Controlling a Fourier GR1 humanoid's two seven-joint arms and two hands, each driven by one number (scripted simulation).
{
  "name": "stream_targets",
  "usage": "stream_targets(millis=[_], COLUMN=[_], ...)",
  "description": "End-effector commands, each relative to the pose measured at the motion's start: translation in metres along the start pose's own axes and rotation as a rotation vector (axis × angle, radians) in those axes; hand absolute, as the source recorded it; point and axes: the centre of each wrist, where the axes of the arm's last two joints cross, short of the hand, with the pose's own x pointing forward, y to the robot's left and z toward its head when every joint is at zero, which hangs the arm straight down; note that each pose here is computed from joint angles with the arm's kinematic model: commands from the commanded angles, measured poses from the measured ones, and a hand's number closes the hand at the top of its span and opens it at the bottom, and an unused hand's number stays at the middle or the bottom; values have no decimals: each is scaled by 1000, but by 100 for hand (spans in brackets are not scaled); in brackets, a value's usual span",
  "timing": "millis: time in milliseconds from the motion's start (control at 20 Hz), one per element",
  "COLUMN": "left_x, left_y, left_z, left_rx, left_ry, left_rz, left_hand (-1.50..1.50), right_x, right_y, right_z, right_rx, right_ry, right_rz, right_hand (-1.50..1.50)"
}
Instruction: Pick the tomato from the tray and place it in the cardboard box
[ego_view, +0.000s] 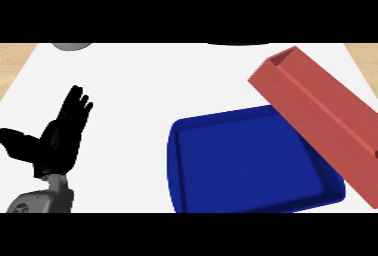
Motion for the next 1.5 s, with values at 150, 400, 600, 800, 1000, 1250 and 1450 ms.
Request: stream_targets(millis=[150, 400, 600, 800, 1000, 1250, 1450], left_x=[-1, 0, -3, -1, 10, 13, 4], left_y=[12, 13, 6, 8, 13, 3, 8], left_z=[5, 3, 7, 7, 5, -10, 0], left_rx=[24, 29, 9, 19, 2, -3, -7], left_ry=[-7, -3, -5, -5, -13, -7, -14], left_rz=[-6, 7, 6, 12, 13, 25, 17], left_hand=[0, 0, 0, 0, 0, 0, 0], right_x=[13, 2, -10, -33, -69, -114, -162], right_y=[-51, -69, -91, -112, -139, -188, -199], right_z=[41, 38, 21, 28, 18, 12, 20], right_rx=[-322, -470, -531, -520, -514, -580, -547], right_ry=[29, 175, 274, 330, 403, 490, 521], right_rz=[-237, -239, -264, -215, -211, -199, -116], right_hand=[150, 150, 150, 150, 150, 150, 150])
